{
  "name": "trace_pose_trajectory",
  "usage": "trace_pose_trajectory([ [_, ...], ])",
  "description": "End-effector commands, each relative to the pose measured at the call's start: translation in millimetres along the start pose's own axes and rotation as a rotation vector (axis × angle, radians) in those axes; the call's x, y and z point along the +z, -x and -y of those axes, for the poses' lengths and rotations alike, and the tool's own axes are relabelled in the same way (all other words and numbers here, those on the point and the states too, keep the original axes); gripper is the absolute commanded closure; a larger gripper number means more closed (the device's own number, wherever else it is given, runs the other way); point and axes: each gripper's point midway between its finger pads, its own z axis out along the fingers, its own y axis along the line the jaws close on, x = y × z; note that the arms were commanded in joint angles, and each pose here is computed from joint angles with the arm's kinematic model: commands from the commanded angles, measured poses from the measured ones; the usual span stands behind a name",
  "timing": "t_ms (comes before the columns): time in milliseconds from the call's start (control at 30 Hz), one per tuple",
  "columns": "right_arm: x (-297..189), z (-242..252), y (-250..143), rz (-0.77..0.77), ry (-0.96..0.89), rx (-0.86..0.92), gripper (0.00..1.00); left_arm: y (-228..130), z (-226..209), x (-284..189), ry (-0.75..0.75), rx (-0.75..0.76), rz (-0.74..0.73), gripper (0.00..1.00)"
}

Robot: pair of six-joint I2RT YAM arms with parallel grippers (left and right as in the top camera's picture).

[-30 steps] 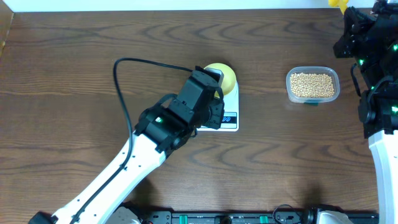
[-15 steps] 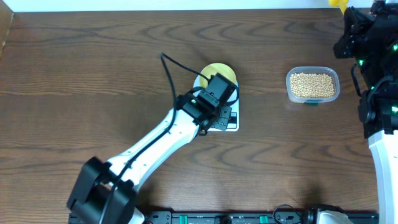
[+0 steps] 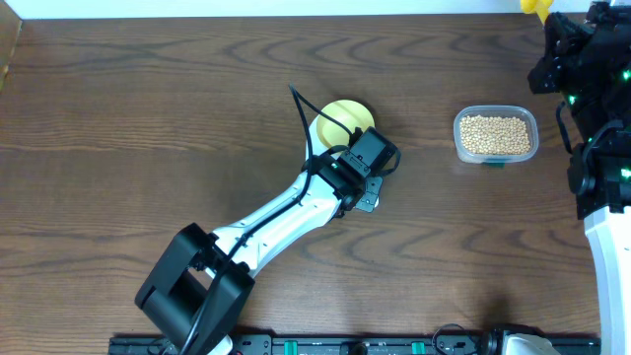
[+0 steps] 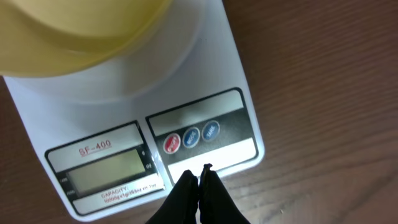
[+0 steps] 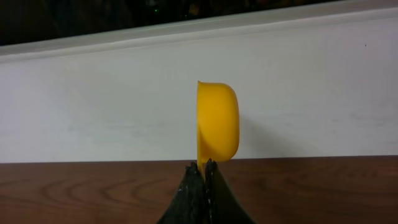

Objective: Scoop item into bowl and weigh 50g on scale
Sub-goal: 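Move the left gripper back down to the scale's TARE button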

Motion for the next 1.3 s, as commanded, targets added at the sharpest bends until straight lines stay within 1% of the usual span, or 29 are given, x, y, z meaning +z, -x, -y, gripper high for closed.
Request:
trace_pose_trajectory([
  [0, 0, 0, 6, 0.011, 0.002, -0.018, 0.99, -4, -20, 11, 0.112, 0.013, -0.004, 0.93],
  [100, 0, 0, 6, 0.011, 0.002, -0.018, 0.99, -2, -27, 11, 0.151, 0.014, 0.008, 0.93],
  [333, 0, 0, 6, 0.011, 0.002, -0.018, 0.99, -4, -28, 17, 0.153, 0.014, 0.002, 0.93],
  [500, 0, 0, 6, 0.011, 0.003, -0.018, 0.99, -13, -18, 29, 0.099, 0.015, -0.047, 0.93],
  [733, 0, 0, 6, 0.011, 0.002, -0.018, 0.99, -18, -19, 40, 0.107, 0.018, -0.068, 0.93],
  [967, 0, 0, 6, 0.011, 0.002, -0.018, 0.99, -11, -23, 41, 0.104, -0.001, -0.046, 0.93],
  [1100, 0, 0, 6, 0.011, 0.002, -0.018, 0.99, -10, -22, 42, 0.073, -0.016, -0.056, 0.93],
  [1267, 0, 0, 6, 0.011, 0.002, -0.018, 0.99, -10, -23, 42, 0.071, -0.019, -0.056, 0.93],
])
